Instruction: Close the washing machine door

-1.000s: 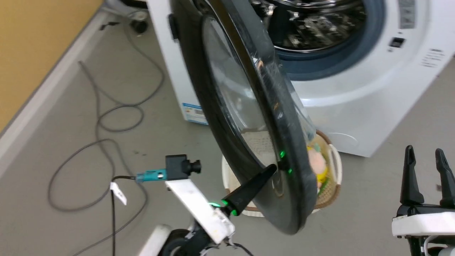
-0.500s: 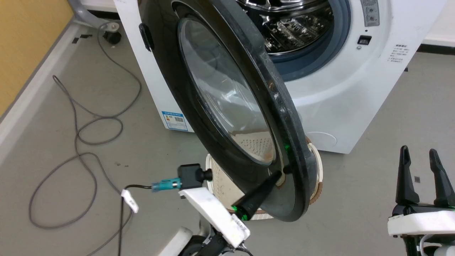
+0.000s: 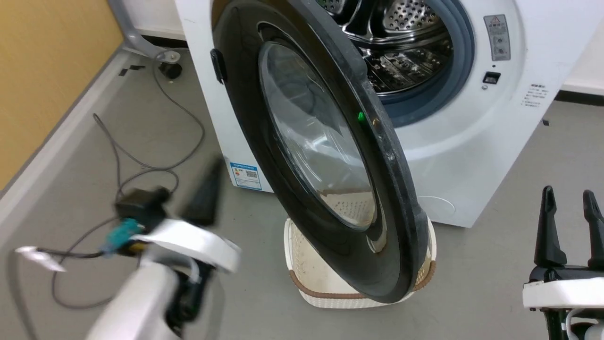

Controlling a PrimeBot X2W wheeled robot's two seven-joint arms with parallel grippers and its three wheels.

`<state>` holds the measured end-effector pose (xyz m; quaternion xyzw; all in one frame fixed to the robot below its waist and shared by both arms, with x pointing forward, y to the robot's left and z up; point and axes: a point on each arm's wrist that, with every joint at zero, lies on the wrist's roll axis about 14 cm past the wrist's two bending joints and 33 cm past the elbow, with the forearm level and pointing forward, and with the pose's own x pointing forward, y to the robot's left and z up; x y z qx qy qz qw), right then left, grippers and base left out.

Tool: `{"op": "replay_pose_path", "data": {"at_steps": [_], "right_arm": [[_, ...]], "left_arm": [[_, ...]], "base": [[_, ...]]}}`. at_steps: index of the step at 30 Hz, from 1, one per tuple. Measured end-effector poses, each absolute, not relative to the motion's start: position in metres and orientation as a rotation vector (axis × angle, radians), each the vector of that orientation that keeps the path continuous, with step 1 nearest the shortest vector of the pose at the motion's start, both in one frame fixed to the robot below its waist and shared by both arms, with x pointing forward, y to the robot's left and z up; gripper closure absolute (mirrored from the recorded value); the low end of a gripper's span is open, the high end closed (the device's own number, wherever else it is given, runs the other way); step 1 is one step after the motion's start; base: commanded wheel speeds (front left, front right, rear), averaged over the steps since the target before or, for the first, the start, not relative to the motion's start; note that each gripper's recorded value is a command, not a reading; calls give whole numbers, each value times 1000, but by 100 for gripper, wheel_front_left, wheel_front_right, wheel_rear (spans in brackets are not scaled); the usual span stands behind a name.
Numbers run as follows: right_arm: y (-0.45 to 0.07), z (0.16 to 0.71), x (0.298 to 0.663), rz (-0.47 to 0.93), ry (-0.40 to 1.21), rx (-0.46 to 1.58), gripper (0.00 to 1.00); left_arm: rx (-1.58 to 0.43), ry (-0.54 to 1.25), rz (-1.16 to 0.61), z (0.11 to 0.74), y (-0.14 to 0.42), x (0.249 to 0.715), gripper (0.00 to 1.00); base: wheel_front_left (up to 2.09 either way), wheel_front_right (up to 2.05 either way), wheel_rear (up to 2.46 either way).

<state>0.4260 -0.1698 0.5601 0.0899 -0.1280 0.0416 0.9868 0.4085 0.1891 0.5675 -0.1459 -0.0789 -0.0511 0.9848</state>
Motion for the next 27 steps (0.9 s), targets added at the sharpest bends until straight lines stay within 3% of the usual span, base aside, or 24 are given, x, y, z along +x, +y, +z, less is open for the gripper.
{"op": "replay_pose_path", "data": {"at_steps": [3, 8, 9, 10, 15, 16, 17, 18, 24, 27], "right_arm": [[-167, 573, 428, 91, -294, 169, 0], [-160, 607, 432, 114, -391, 172, 0], [-158, 613, 432, 121, -412, 174, 0], [-155, 621, 432, 130, -433, 176, 0], [-136, 666, 430, 196, -564, 229, 0], [-129, 676, 427, 221, -593, 247, 20], [-122, 686, 424, 248, -623, 274, 70], [-115, 697, 420, 279, -652, 307, 100], [-72, 735, 394, 468, -748, 460, 100], [-43, 751, 372, 630, -775, 500, 100]], "left_arm": [[-128, -274, 60, 596, 228, 401, 100], [-5, -286, 256, 589, 269, 366, 100], [5, -278, 273, 585, 273, 360, 63], [23, -268, 291, 581, 276, 354, 0], [76, -234, 351, 567, 290, 331, 0], [81, -229, 360, 565, 291, 327, 0], [70, -225, 368, 562, 290, 323, 0], [55, -223, 374, 560, 289, 320, 0], [61, -193, 370, 549, 287, 308, 0], [54, -179, 373, 544, 285, 306, 0]], "base": [[0, 0, 0], [0, 0, 0], [0, 0, 0], [0, 0, 0], [0, 0, 0], [0, 0, 0], [0, 0, 0], [0, 0, 0], [0, 0, 0], [0, 0, 0]]}}
